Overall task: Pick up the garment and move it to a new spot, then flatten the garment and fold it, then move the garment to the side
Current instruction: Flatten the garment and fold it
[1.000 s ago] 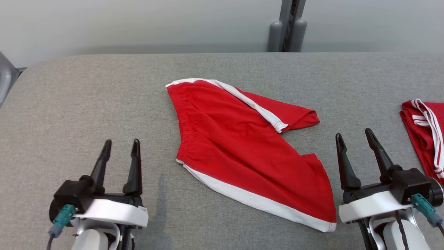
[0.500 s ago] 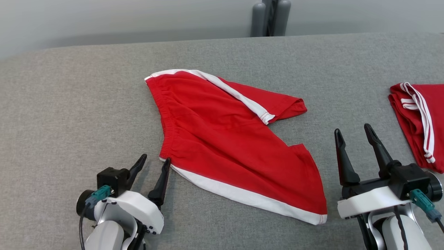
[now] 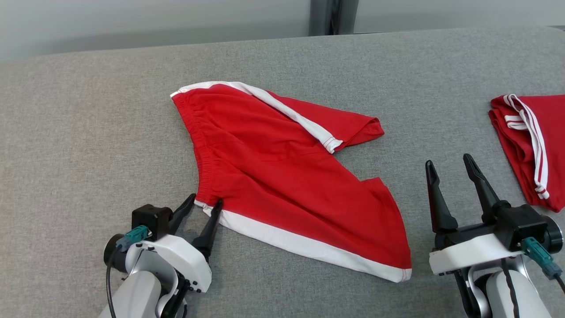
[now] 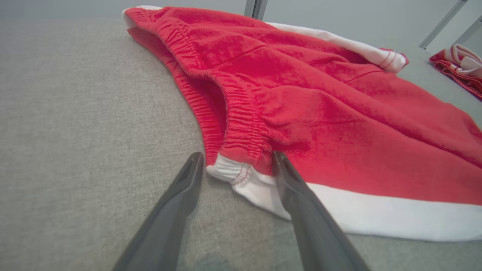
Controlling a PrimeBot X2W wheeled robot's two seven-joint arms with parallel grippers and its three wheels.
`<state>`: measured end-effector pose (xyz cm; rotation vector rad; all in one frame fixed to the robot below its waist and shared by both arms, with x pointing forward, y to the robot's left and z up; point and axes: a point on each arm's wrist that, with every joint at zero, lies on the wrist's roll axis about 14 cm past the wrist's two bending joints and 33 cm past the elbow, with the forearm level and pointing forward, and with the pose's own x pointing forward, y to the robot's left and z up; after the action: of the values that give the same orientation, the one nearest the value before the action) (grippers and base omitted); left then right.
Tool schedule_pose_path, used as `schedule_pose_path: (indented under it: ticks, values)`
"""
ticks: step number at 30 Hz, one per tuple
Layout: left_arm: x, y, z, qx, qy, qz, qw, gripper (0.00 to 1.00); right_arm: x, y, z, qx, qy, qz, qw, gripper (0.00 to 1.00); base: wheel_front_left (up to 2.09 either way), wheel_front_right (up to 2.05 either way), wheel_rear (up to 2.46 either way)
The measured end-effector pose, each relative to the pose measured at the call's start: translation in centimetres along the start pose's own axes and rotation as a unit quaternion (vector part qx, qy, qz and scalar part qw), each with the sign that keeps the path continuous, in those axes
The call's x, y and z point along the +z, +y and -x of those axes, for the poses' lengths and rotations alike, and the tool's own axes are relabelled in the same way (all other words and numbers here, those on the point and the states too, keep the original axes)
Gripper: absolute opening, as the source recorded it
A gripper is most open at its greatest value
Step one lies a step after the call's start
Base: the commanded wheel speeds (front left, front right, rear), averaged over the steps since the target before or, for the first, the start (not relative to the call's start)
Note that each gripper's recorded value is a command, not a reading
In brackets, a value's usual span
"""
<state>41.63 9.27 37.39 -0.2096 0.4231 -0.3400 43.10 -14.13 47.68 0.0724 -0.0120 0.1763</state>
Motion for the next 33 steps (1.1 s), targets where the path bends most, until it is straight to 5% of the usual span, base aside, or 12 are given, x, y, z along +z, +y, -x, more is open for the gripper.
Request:
schedule_pose_path:
  ticks: [1, 9, 17, 23, 33]
  values:
    - [0.0, 0.0, 0.0, -0.001, 0.001, -0.001, 1.0, 0.0, 0.0, 0.0, 0.0, 0.0, 0.0, 0.0, 1.0, 1.0, 0.0, 0.0, 0.0]
    - [1.2, 0.8, 0.2, 0.007, -0.027, 0.0, 1.0, 0.0, -0.6, -0.6, 0.7, -0.011, 0.01, -0.003, 1.0, 1.0, 0.0, 0.0, 0.0]
    - [2.0, 0.5, 0.1, 0.003, -0.043, 0.002, 0.999, 0.0, -3.5, -0.1, 3.7, -0.023, 0.058, -0.063, 0.996, 1.0, 0.0, 0.0, 0.0]
    - [2.0, 0.3, -0.1, -0.001, -0.046, 0.002, 0.999, 0.0, -6.4, 3.5, 6.6, 0.006, 0.133, -0.144, 0.98, 1.0, 0.0, 0.0, 0.0]
    - [1.9, -0.1, 0.0, -0.006, -0.045, 0.0, 0.999, 0.0, -8.6, 6.1, 10.6, 0.059, 0.239, -0.202, 0.948, 1.0, 0.0, 0.0, 0.0]
